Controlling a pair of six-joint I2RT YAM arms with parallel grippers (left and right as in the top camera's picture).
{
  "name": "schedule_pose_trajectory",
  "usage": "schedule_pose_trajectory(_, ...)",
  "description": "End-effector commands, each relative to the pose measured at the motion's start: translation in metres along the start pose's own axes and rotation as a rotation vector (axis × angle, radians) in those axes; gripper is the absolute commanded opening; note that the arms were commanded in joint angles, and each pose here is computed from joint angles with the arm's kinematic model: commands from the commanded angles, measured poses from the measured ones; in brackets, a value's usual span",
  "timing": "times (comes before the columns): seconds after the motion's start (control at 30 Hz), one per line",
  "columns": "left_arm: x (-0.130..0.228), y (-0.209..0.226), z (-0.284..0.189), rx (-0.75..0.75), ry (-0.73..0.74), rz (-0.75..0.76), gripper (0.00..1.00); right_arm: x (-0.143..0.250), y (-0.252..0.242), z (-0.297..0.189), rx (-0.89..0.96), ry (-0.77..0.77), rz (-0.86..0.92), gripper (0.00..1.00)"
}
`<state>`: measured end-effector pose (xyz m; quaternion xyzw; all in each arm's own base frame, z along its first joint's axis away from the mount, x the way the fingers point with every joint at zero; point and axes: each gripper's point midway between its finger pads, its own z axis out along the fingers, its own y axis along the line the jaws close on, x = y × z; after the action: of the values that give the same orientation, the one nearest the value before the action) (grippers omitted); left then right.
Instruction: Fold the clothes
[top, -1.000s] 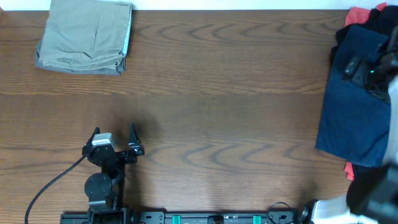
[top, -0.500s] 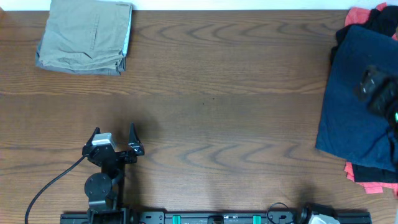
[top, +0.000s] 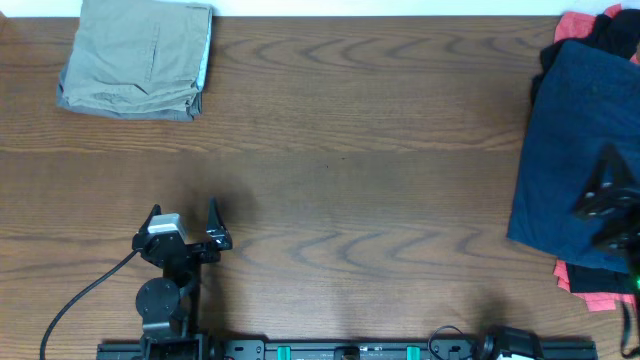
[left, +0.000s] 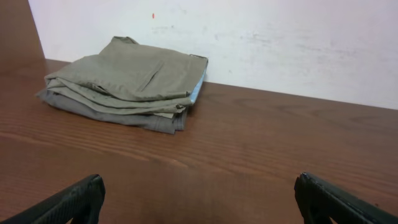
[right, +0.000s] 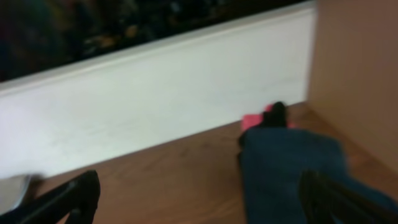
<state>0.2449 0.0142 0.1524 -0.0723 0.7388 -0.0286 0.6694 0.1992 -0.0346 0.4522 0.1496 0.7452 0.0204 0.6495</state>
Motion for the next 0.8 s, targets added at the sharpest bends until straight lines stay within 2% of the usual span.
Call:
schedule_pose_trajectory(0.0,0.015,-0.001,0.0,0.01,0.048,0.015,0.98,0.041,0.016,0.016,-0.119,0.064,0.008,0.99)
schedule_pose_trajectory(0.4,0.015,-0.001,0.0,0.01,0.048,0.015,0.98,0.151,0.029,0.048,-0.338,-0.112,0.076,0.99)
schedule_pose_trajectory(0.77,0.015,-0.001,0.0,0.01,0.048,0.015,0.98,0.203,0.027,0.056,-0.41,-0.221,0.09,0.99)
